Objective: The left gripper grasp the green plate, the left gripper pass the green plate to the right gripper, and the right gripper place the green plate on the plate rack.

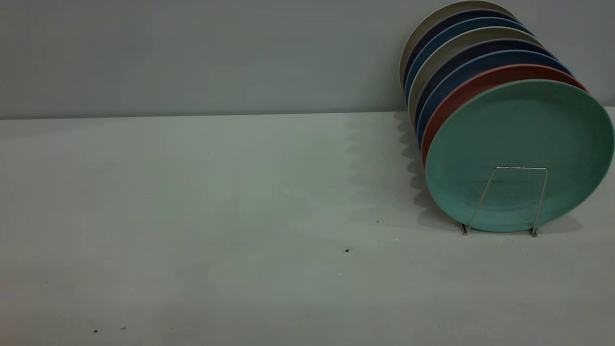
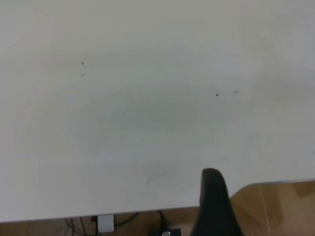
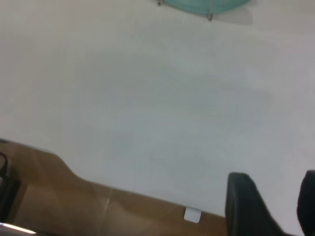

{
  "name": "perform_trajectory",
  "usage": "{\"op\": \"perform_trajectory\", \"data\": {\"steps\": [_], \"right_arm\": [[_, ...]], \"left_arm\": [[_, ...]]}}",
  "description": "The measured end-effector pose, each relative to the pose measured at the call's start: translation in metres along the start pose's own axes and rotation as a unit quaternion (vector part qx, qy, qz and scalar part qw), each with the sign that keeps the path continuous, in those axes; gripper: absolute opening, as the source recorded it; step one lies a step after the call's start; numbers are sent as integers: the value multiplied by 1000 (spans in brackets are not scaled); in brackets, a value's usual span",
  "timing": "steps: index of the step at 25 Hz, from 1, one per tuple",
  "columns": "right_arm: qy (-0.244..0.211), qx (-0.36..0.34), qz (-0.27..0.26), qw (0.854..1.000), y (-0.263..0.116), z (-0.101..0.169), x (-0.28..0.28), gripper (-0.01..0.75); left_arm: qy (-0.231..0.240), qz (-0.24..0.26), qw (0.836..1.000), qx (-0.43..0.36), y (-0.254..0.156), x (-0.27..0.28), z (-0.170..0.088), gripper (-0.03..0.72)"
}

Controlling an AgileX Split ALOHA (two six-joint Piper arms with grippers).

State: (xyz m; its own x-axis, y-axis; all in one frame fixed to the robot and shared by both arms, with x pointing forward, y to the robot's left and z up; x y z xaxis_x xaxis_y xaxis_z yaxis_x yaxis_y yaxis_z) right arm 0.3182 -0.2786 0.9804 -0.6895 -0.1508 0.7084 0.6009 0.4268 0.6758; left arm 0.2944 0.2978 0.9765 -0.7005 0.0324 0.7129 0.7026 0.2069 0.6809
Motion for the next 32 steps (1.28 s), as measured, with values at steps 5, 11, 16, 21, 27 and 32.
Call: {"op": "perform_trajectory", "data": {"steps": [5, 11, 16, 21, 27, 32], "right_arm": [[0, 0, 0, 1000, 0, 0, 0, 276], [0, 0, 0, 1000, 0, 0, 0, 276], [-20, -10, -27, 999, -1, -1, 7, 276], [-49, -18, -70, 996, -2, -2, 19, 276], [-69, -24, -99, 992, -4, -2, 26, 276], [-72, -27, -98, 992, -4, -2, 26, 276]], "left_arm": [[0, 0, 1000, 0, 0, 0, 0, 539], [0, 0, 1000, 0, 0, 0, 0, 539], [-12, 2, 1000, -12, 0, 0, -2, 539], [-14, -6, 1000, -13, -1, 2, -2, 539], [-26, -52, 998, -13, -3, 11, -1, 539], [-27, -55, 998, -13, -3, 11, -1, 539]]}}
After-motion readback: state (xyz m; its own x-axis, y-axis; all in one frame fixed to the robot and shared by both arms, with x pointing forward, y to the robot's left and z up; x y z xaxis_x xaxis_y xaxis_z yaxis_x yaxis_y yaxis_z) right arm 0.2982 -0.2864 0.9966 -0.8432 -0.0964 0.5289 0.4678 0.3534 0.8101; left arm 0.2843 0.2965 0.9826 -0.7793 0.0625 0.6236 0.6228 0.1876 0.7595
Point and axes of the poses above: a point on each arm's last joint axis where the gripper is mounted, x pointing back along that axis away from the gripper, z along the wrist's bending axis when the last joint is at zero, y = z × x, the point moved 8 cm from there along -x, pointing out along that axis toward the gripper, and after that the axes turned 13 degrees about x, right-handed, at the moved point
